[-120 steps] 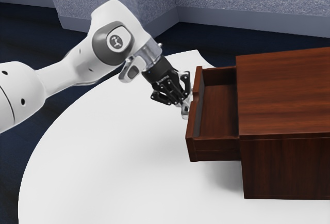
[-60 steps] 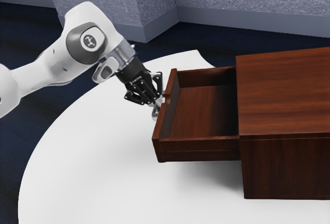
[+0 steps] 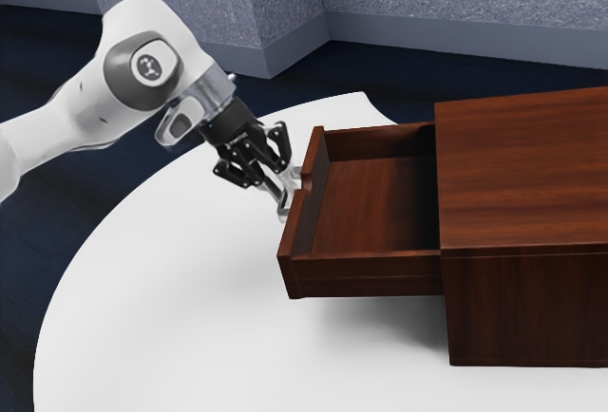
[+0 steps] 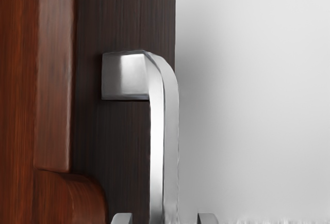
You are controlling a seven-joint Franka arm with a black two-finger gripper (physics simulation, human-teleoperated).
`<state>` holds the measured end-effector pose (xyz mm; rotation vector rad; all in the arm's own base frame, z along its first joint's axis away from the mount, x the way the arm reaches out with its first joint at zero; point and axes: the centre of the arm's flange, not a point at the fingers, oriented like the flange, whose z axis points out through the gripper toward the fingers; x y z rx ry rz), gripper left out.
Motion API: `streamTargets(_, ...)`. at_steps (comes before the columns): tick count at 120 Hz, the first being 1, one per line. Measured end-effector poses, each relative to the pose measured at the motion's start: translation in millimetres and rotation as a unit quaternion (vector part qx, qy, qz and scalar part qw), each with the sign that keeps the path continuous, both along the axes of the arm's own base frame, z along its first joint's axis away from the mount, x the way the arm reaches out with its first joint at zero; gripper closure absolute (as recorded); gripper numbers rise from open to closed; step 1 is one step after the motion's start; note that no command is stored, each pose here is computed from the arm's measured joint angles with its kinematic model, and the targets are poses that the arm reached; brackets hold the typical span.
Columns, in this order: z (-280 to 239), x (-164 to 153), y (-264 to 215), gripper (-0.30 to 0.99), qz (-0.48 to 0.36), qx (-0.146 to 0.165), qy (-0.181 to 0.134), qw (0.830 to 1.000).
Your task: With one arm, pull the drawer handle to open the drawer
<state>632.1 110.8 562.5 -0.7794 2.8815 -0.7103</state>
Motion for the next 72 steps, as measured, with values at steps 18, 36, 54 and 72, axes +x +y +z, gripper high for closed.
streamTargets(18,40,-18,-6,0.55,-0.003,0.016,-0.021,1.0)
streamTargets(36,106,-53,-25,0.44,0.003,0.076,-0.044,0.996)
streamTargets(54,154,-83,-86,0.25,0.027,0.174,-0.02,0.984)
streamTargets(72,171,-110,-127,0.12,0.122,0.197,0.038,0.972)
